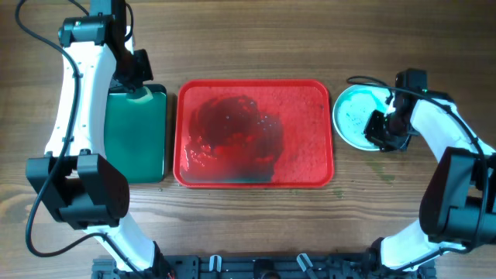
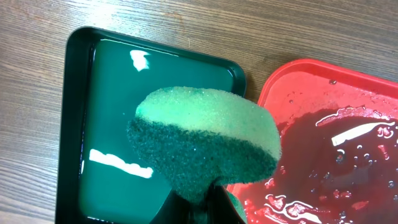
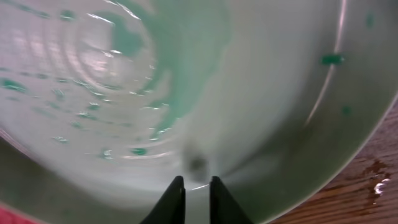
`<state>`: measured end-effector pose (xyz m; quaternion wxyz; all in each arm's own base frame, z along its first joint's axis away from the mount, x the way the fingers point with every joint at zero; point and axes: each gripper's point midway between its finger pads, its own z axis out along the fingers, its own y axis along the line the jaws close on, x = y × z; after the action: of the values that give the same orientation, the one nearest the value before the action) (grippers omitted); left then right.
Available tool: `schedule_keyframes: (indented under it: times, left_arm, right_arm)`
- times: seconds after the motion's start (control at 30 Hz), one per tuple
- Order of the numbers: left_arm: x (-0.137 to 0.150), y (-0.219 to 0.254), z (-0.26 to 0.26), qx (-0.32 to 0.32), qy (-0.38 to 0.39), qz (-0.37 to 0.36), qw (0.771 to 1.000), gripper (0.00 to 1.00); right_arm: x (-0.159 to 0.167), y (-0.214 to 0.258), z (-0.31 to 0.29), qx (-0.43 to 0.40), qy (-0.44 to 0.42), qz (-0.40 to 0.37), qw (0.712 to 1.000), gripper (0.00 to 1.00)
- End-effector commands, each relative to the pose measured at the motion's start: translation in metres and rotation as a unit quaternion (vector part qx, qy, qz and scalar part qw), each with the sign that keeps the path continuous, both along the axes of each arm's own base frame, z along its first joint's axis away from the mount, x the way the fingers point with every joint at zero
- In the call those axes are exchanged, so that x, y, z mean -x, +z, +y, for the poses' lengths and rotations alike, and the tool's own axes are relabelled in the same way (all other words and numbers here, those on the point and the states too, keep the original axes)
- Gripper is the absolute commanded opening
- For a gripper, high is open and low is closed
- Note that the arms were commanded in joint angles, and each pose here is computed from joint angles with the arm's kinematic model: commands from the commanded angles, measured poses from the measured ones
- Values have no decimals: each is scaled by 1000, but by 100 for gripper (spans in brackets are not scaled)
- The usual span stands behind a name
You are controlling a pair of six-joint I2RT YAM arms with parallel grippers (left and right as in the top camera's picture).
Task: Clean dirty plates on tray and stack at the side
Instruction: 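Lower the plate onto the stacked plates and open the right gripper, then drop the sponge into the green tray with the left gripper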
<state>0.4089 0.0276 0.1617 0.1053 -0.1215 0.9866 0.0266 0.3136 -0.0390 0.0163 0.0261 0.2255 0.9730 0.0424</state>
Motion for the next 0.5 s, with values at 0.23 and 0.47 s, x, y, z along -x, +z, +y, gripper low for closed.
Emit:
schedule_keyframes:
  times: [0.23,0.47]
  left_arm:
    - [24,-85,35,-5,12,69,998,4]
    - [29,-126,34,-7,8,62,998,31]
  right_arm:
    - [-65,110,13,-42,56,-136,988,79]
    - [-66,111,13,-40,62,-140,987,82]
